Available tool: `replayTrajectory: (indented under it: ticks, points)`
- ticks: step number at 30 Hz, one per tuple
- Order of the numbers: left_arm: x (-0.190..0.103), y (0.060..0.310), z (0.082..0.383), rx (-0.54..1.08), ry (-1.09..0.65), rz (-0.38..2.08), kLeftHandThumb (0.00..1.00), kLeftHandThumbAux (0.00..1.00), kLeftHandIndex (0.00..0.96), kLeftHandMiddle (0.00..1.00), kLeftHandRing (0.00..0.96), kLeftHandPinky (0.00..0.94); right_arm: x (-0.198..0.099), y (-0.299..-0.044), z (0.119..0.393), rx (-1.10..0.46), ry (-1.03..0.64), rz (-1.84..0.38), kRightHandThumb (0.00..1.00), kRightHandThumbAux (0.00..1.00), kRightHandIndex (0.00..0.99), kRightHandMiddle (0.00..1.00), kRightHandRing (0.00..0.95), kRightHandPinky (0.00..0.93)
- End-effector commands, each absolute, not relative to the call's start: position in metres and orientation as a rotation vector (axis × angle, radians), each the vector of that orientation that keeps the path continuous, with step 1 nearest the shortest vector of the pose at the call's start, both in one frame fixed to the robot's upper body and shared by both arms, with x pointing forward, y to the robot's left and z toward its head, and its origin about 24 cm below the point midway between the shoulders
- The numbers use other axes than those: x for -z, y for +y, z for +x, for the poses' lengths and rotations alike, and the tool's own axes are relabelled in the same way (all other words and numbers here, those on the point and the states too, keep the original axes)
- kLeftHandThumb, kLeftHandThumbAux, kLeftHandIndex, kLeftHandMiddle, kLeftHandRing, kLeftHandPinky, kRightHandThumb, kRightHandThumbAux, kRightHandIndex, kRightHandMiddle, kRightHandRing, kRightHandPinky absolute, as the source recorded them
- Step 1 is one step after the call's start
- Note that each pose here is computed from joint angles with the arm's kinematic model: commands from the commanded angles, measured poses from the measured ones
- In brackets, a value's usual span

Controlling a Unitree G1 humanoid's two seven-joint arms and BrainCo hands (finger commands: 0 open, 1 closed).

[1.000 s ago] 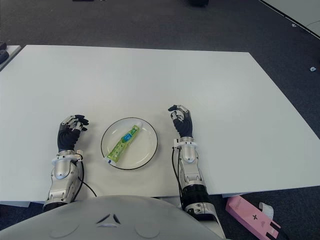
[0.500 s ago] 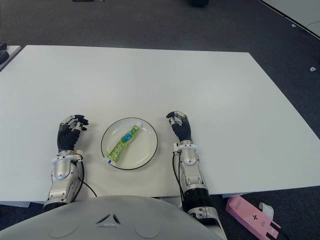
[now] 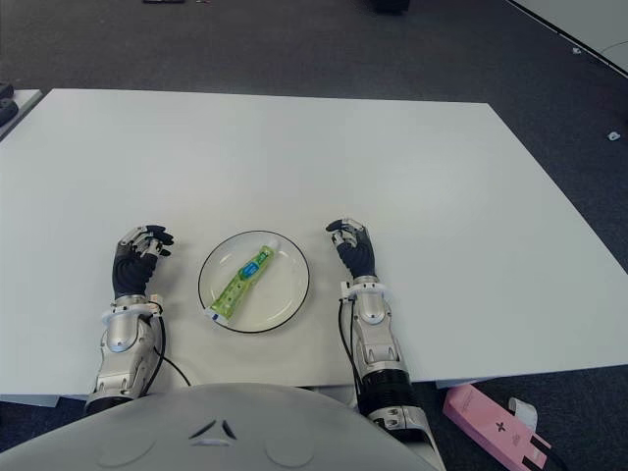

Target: Put the toothpaste on the table into the plate.

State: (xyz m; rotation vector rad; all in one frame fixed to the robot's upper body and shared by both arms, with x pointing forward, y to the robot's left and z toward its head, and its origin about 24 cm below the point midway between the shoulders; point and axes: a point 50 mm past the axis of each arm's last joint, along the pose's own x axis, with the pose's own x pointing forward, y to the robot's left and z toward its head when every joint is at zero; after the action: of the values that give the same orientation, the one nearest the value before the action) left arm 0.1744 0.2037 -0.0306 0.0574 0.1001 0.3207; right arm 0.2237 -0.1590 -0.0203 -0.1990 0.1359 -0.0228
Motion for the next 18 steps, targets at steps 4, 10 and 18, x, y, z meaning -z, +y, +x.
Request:
replayTrajectory:
  ticks: [4, 10, 18]
  points:
    - [0.0462, 0.2017, 0.1638, -0.317, 0.195, 0.042, 0.710, 0.722, 0.431, 0.504, 0.502, 0.534, 0.0344, -0.1575, 0.2128, 0.045, 0.245, -0.183, 0.719, 0.731, 0.424, 0.442, 0.424, 0.420]
    - [0.0465, 0.2017, 0.1638, -0.314, 0.190, 0.042, 0.711, 0.722, 0.431, 0.505, 0.507, 0.540, 0.0352, -0.1570, 0.2111, 0.059, 0.265, -0.186, 0.720, 0.731, 0.424, 0.447, 0.426, 0.424]
    - [0.0472, 0.2022, 0.1637, -0.308, 0.198, 0.060, 0.708, 0.722, 0.431, 0.513, 0.524, 0.549, 0.0347, -0.1557, 0.2094, 0.076, 0.268, -0.193, 0.721, 0.731, 0.425, 0.474, 0.453, 0.443]
